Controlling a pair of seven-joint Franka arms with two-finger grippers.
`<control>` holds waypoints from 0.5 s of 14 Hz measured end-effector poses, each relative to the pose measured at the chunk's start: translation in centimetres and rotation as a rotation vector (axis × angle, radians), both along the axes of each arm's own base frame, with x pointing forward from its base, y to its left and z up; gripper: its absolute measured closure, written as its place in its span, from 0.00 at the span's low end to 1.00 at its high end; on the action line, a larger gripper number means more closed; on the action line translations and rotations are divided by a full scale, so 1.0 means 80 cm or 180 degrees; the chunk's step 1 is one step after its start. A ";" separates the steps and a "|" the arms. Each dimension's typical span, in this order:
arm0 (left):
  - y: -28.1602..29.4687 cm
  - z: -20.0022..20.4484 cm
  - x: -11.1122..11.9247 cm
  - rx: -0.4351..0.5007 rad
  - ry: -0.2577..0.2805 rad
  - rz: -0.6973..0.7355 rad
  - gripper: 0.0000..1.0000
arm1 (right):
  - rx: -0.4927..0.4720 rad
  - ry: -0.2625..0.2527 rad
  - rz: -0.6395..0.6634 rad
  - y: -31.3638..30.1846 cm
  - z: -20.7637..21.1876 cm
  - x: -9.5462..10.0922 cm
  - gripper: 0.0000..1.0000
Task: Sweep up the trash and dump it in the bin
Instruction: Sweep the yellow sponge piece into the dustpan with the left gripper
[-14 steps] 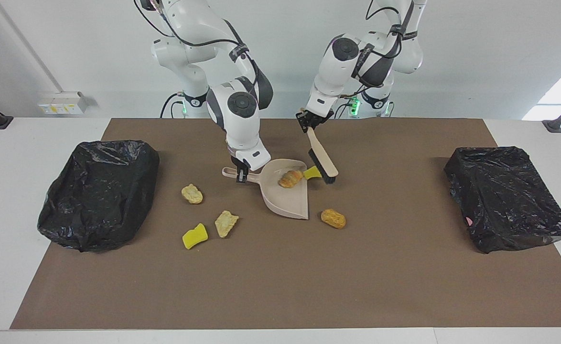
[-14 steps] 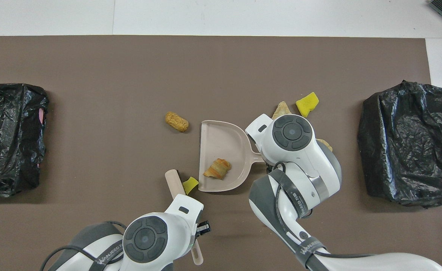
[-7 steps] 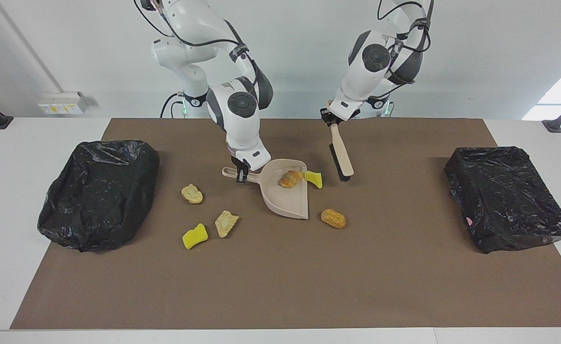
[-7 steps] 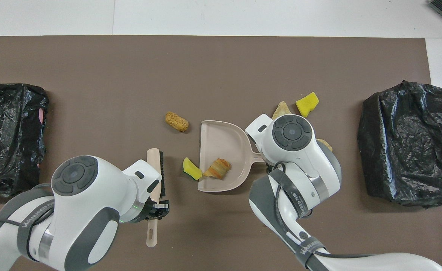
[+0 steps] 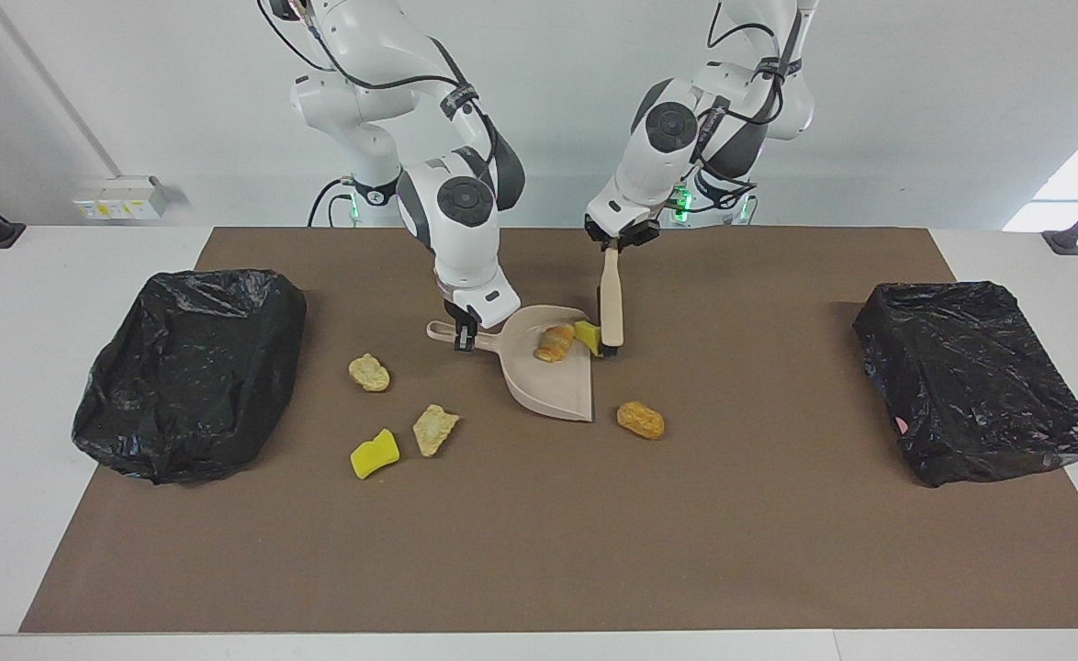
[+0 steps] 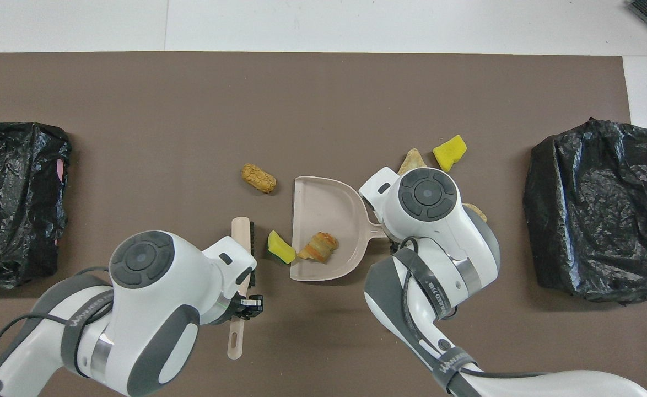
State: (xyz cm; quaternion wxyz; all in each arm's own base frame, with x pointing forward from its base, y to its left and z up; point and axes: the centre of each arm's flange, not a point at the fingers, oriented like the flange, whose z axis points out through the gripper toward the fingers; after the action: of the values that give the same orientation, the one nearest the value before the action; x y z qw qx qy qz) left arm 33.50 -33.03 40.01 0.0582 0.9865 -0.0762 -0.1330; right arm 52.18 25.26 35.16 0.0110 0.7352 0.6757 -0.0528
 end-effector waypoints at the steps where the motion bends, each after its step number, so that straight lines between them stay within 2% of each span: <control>1: -0.010 0.005 -0.006 -0.0046 -0.0012 -0.0033 0.74 | 0.0001 -0.0001 0.0000 0.000 0.000 0.000 0.69; 4: -0.020 0.036 0.002 -0.0202 -0.0119 -0.0009 0.74 | 0.0007 -0.0010 0.0002 0.000 -0.001 0.000 0.69; 7: 0.005 0.068 0.034 -0.0321 -0.0251 0.0138 0.74 | 0.0011 -0.0017 0.0003 0.000 -0.003 -0.001 0.69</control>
State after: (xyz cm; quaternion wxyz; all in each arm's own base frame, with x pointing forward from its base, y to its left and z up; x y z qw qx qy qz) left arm 36.19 -32.64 45.45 0.1076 0.9882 -0.0637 -0.0886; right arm 52.12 25.26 34.94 0.0115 0.7351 0.6761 -0.0496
